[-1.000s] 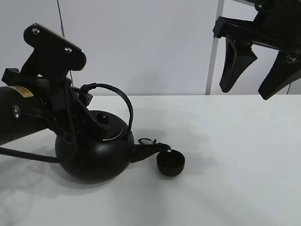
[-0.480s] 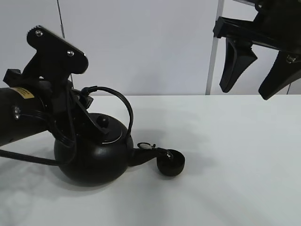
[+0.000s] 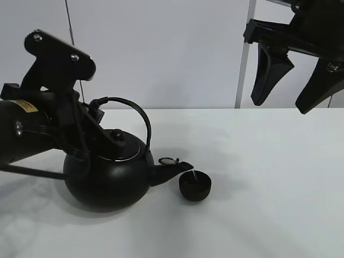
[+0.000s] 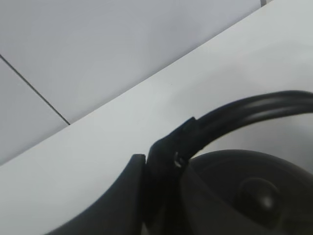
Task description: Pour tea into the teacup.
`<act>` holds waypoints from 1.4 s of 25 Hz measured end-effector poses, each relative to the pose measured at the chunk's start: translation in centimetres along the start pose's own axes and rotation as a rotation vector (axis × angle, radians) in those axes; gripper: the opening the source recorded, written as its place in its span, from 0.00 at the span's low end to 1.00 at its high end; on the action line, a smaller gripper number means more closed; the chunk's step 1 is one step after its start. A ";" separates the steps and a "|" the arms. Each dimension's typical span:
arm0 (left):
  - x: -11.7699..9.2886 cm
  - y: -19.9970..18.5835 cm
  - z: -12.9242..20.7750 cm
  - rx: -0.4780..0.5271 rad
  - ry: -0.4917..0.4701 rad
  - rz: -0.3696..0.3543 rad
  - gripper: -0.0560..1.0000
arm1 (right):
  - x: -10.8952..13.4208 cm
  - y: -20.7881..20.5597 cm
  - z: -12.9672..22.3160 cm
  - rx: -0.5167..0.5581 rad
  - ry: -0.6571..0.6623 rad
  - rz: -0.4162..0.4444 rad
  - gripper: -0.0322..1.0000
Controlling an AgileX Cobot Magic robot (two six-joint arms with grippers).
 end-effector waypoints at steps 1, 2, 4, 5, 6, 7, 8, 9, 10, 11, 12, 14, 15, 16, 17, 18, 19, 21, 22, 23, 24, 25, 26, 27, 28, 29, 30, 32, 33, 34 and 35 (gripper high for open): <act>0.2 0.0 0.1 0.004 -0.040 -0.010 0.16 | 0.0 0.0 0.0 0.000 0.000 0.000 0.48; 0.3 0.0 0.0 0.001 -0.092 -0.021 0.16 | 0.0 0.0 0.0 0.000 0.000 0.000 0.48; 0.7 -0.1 0.1 -0.005 -0.193 -0.041 0.16 | 0.0 0.0 0.0 0.000 0.000 0.000 0.48; 0.8 -0.1 0.0 -0.015 -0.239 -0.047 0.16 | 0.0 0.0 0.0 0.000 0.000 0.000 0.48; 0.9 -0.2 -0.1 -0.021 -0.274 -0.049 0.16 | 0.0 0.0 0.0 0.000 0.000 0.000 0.48; 1.0 -0.4 -0.1 -0.024 -0.313 -0.050 0.16 | 0.0 0.0 0.0 -0.001 0.000 0.000 0.48; 1.2 -0.6 -0.2 -0.033 -0.341 -0.050 0.16 | 0.0 0.0 0.0 -0.001 0.000 0.000 0.48; 1.3 -0.8 -0.3 -0.037 -0.361 -0.050 0.16 | 0.0 0.0 0.0 -0.001 0.000 0.000 0.48; 1.6 -1.1 -0.4 -0.045 -0.381 -0.051 0.16 | 0.0 0.0 0.0 -0.001 0.000 0.000 0.48; 1.8 -1.4 -0.5 -0.052 -0.406 -0.053 0.16 | 0.0 0.0 0.0 -0.001 0.000 0.000 0.48; 2.0 -1.7 -0.6 -0.063 -0.419 -0.054 0.16 | 0.0 0.0 0.0 -0.002 0.001 -0.001 0.48; 2.5 -2.3 -0.2 -0.075 -0.439 -0.062 0.16 | 0.0 0.0 0.0 -0.002 0.001 -0.002 0.48; 2.7 -2.5 0.0 -0.078 -0.446 -0.065 0.16 | 0.0 0.0 0.0 -0.002 0.001 -0.002 0.48; 2.8 -2.7 0.4 -0.073 -0.449 -0.064 0.16 | 0.0 0.0 0.0 -0.002 0.001 -0.002 0.48; 2.8 -2.9 0.7 -0.067 -0.450 -0.062 0.16 | 0.0 0.0 0.0 -0.002 0.001 -0.002 0.48; 2.9 -3.1 1.1 -0.060 -0.446 -0.059 0.16 | 0.0 0.0 0.0 -0.002 0.001 -0.002 0.48; 2.9 -3.2 1.4 -0.054 -0.442 -0.057 0.16 | 0.0 0.0 0.0 -0.003 0.001 -0.001 0.48; 3.1 -3.5 1.9 -0.046 -0.434 -0.058 0.16 | 0.0 0.0 0.0 -0.003 0.001 -0.001 0.48; 3.1 -3.6 2.1 -0.040 -0.430 -0.058 0.16 | 0.0 0.0 0.0 -0.003 0.001 -0.001 0.48; 3.1 -3.7 2.2 -0.038 -0.428 -0.057 0.16 | 0.0 0.0 0.0 -0.003 0.001 -0.001 0.48; 3.1 -3.7 2.3 -0.036 -0.424 -0.055 0.16 | 0.0 0.0 0.0 -0.003 0.001 -0.001 0.48; 3.1 -3.8 2.4 -0.033 -0.420 -0.052 0.16 | 0.0 0.0 0.0 -0.003 0.001 -0.001 0.48; 3.1 -3.8 2.4 -0.032 -0.419 -0.052 0.16 | 0.0 0.0 0.0 -0.003 0.001 -0.001 0.48; 3.1 -3.8 2.4 -0.031 -0.419 -0.052 0.16 | 0.0 0.0 0.0 -0.003 0.001 -0.001 0.48; 3.1 -3.8 2.4 -0.031 -0.419 -0.052 0.16 | 0.0 0.0 0.0 -0.003 0.001 -0.001 0.48; 3.1 -3.8 2.4 -0.033 -0.418 -0.053 0.16 | 0.0 0.0 0.0 -0.003 0.001 -0.001 0.48; 3.1 -3.8 2.4 -0.035 -0.418 -0.054 0.16 | 0.0 0.0 0.0 -0.003 0.001 -0.001 0.48; 3.1 -3.7 2.6 -0.033 -0.412 -0.056 0.16 | 0.0 0.0 0.0 -0.003 0.001 -0.001 0.48; 3.0 -3.6 2.9 -0.028 -0.408 -0.058 0.16 | 0.0 0.0 0.0 -0.003 0.001 -0.001 0.48; 2.9 -3.5 3.3 -0.018 -0.406 -0.059 0.16 | 0.0 0.0 0.0 -0.003 0.001 -0.001 0.48; 2.8 -3.3 3.7 -0.004 -0.403 -0.058 0.16 | 0.0 0.0 0.0 -0.003 0.001 -0.001 0.48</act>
Point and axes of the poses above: a point on each arm's last joint axis where the gripper is mounted, y pointing out along that axis toward the gripper, x along the wrist's bending axis when the last joint is at zero, z = x × y, the point moved 7 cm from there along y, pointing out along that axis toward the gripper, and after that the axes turned 13 degrees about -y, right-handed, at the moved point
